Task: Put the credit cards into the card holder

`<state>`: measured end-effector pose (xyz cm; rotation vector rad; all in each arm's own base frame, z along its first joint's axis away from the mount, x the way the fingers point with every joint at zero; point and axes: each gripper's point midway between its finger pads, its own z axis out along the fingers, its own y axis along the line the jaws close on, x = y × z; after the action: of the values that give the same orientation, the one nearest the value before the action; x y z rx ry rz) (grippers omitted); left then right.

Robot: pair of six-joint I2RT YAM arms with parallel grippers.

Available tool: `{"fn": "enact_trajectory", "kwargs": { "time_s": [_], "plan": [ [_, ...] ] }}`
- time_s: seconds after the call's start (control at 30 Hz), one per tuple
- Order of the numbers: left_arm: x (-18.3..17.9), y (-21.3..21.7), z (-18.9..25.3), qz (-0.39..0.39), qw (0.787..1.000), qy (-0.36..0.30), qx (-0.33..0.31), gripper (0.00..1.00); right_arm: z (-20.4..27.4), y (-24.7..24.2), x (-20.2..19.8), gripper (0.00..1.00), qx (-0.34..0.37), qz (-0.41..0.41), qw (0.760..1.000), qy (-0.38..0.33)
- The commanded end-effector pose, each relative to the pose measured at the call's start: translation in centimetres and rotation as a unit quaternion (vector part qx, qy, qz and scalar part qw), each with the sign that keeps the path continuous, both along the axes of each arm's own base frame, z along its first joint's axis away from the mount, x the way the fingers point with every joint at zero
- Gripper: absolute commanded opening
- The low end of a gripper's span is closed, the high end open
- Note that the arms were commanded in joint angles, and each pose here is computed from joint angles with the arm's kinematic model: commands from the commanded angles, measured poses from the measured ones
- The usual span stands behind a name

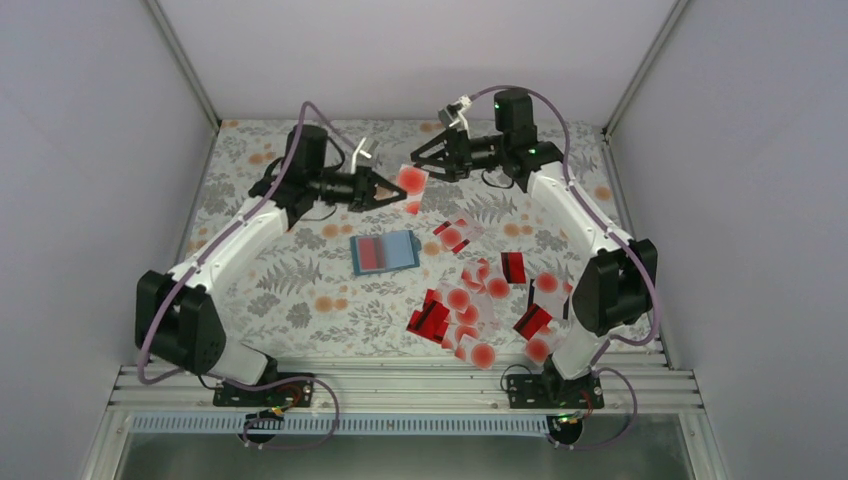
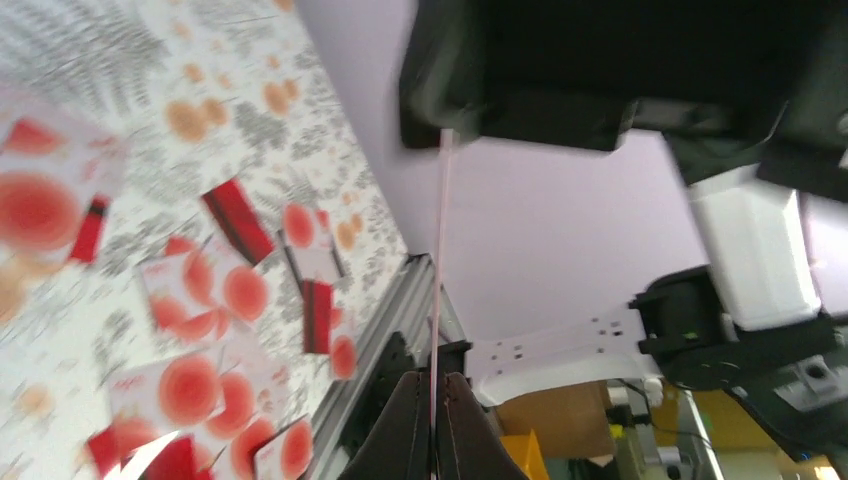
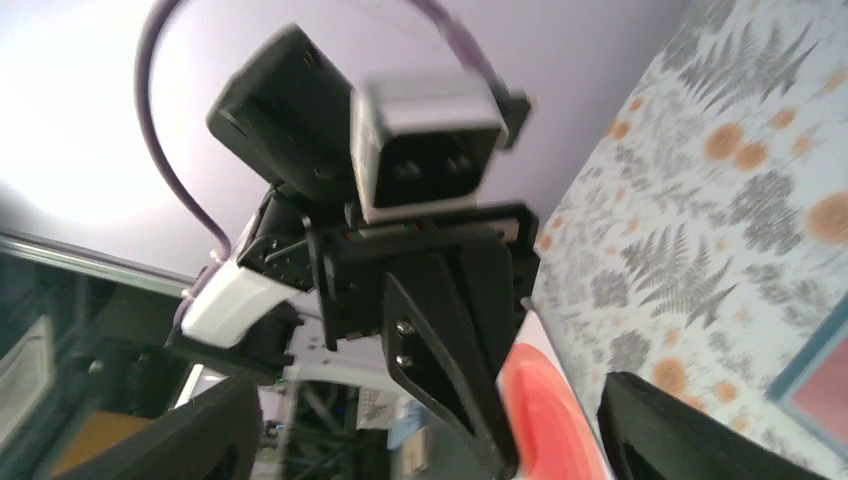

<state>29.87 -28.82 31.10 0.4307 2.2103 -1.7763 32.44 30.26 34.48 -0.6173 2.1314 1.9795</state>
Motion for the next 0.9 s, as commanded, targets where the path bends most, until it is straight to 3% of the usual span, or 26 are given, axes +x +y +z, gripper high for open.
{"fn": "enact_trajectory", "kwargs": {
  "time_s": [0.0, 0.2, 0.4, 0.57, 0.87],
  "plan": [
    [0.0, 3.4, -3.6, 0.079, 0.996, 0.008, 0.043, 0.02, 0.2, 0.1, 1.3, 0.94, -0.035, -0.056, 0.997, -0.037],
    [-0.5, 7.3, -8.3, 0.159, 0.984, 0.030, 0.081, 0.02, -4.6, -0.9, 2.8, 0.98, -0.108, -0.126, 0.986, -0.026],
    [-0.8, 9.5, -9.3, 0.196, 0.979, 0.029, 0.055, 0.02, -8.1, -1.3, 3.0, 0.98, -0.130, -0.145, 0.981, -0.006],
    [-0.1, 11.3, -9.5, 0.242, 0.966, -0.008, 0.090, 0.02, -9.4, -1.7, 3.8, 0.97, -0.156, -0.164, 0.974, -0.009],
    [0.4, 12.5, -15.7, 0.281, 0.947, 0.071, 0.139, 0.03, -15.9, -3.5, 4.2, 0.93, -0.239, -0.216, 0.947, 0.016]
  ]
}}
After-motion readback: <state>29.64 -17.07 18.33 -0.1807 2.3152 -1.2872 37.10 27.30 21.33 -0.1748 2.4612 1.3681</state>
